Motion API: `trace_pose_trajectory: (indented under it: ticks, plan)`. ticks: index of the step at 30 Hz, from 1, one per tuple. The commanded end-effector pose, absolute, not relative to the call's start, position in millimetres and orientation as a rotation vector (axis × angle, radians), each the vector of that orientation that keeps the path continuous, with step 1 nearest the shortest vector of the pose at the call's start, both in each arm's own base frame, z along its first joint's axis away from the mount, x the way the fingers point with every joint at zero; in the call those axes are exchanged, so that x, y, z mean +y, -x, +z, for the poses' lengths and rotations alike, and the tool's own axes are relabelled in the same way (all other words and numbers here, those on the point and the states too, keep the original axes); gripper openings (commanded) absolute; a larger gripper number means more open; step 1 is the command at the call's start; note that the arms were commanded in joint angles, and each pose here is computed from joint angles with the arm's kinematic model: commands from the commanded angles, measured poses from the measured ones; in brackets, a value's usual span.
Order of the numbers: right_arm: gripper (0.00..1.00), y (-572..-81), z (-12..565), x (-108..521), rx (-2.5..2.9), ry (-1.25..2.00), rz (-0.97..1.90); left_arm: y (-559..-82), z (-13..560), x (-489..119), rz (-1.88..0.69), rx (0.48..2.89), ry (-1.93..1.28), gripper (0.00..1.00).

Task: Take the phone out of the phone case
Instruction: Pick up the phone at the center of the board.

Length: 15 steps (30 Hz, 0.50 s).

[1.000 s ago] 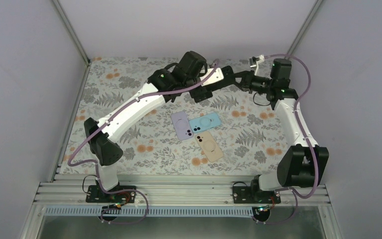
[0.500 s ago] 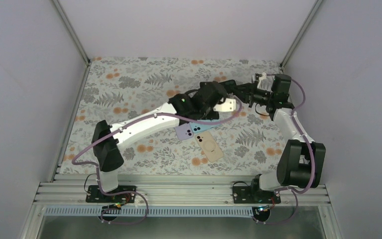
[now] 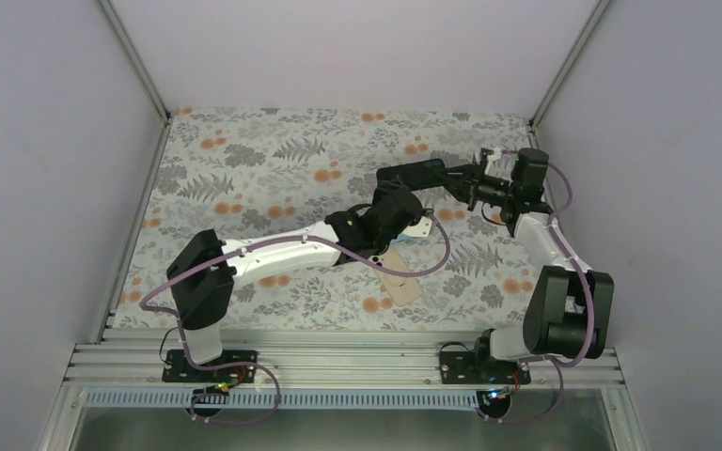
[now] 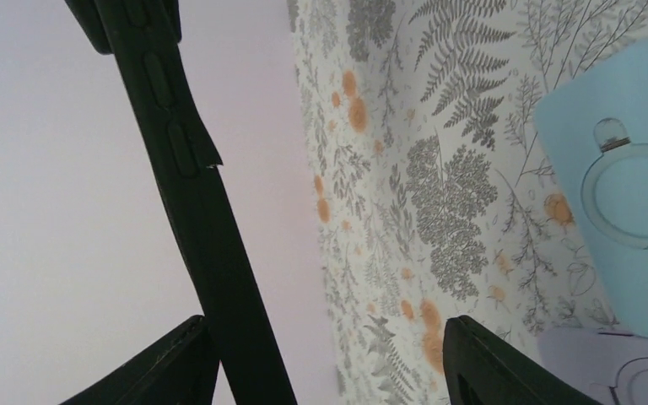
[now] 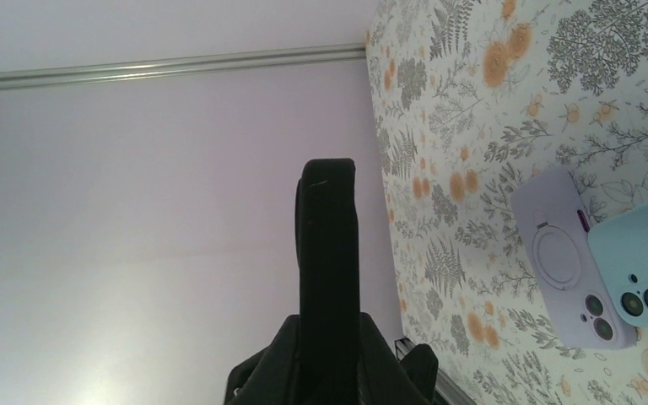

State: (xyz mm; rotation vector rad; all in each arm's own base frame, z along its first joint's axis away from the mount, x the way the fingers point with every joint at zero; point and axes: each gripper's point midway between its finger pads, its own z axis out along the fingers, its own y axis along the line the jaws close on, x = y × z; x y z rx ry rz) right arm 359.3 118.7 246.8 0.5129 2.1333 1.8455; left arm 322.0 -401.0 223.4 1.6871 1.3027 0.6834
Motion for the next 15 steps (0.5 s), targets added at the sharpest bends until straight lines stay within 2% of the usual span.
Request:
trace_pose_trajectory:
  ticks: [1,10,15]
  plan:
    - [0.04,-347.9,268.2,121.3,2.099,-0.419,1.892,-328.4,259.3,-401.7,0.788,1.196,-1.565,0.64]
    - [0.04,-344.4,263.9,123.2,2.107,-0.428,1.894,-333.1,253.8,-403.6,0.868,1.124,-1.54,0.37]
    - [0.04,-344.4,265.2,124.0,2.107,-0.423,1.894,-333.9,250.1,-402.5,0.885,1.117,-1.537,0.17]
